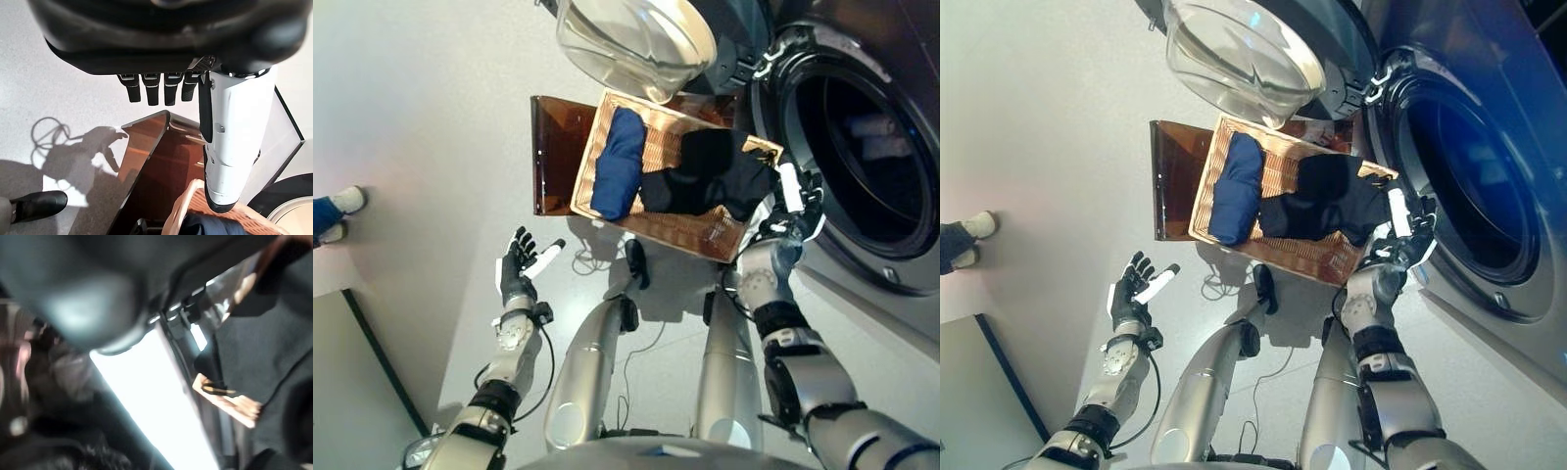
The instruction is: Pick up the clothes and place them into the washing machine
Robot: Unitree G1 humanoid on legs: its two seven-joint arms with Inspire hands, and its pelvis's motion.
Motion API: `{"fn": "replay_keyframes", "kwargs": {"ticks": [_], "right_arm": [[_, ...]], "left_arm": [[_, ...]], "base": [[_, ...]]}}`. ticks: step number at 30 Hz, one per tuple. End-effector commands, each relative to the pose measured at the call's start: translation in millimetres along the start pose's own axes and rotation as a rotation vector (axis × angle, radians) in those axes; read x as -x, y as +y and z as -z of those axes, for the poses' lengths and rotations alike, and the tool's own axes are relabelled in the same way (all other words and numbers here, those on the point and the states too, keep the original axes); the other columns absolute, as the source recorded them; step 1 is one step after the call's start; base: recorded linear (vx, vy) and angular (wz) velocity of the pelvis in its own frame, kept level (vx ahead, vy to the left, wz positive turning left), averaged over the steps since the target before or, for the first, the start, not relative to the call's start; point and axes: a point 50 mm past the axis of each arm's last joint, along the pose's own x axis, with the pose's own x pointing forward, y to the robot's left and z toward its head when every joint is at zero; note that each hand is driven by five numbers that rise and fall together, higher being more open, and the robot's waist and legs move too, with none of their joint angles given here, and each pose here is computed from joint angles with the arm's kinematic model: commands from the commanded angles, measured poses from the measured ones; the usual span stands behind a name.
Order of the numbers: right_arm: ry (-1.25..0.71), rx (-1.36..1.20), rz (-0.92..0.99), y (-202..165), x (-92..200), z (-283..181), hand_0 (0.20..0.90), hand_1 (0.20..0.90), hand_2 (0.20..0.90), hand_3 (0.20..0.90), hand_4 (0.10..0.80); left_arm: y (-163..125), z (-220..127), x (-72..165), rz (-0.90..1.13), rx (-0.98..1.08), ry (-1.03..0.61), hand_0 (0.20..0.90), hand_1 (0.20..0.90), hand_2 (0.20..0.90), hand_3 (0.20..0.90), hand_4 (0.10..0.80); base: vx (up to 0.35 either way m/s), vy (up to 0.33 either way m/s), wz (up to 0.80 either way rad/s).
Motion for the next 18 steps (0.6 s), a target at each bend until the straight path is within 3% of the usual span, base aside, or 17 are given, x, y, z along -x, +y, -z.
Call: {"fn": "replay_keyframes", "kwargs": {"ticks": [1, 11, 16, 18], "right_arm": [[-0.156, 0.096, -0.061, -0.1, 7.8, -18.1, 0.9, 0.9, 0.9, 0.9, 0.8], [-0.317, 0.451, -0.137, -7.2, 14.8, -29.5, 0.9, 0.9, 0.9, 0.9, 0.8], [-0.48, 0.927, -0.252, -13.5, 4.0, -48.0, 0.9, 0.9, 0.9, 0.9, 0.8], [-0.658, 1.339, -0.312, -12.7, -7.9, -70.0, 0.9, 0.9, 0.9, 0.9, 0.8]], "left_arm": [[34.0, 2.6, 2.4, -0.153, -0.03, -0.03, 0.9, 0.9, 0.9, 0.9, 0.8], [40.9, 1.2, 3.4, -0.181, -0.088, -0.057, 0.9, 0.9, 0.9, 0.9, 0.8], [48.6, -3.4, 3.2, -0.18, -0.1, -0.079, 0.9, 0.9, 0.9, 0.9, 0.8], [51.8, -4.6, 3.4, -0.156, -0.117, -0.084, 0.9, 0.9, 0.9, 0.9, 0.8]], "base": [[0.013, -0.012, -0.05], [0.022, -0.016, -0.02], [-0.016, -0.019, 0.05], [0.003, -0.011, 0.02]]}}
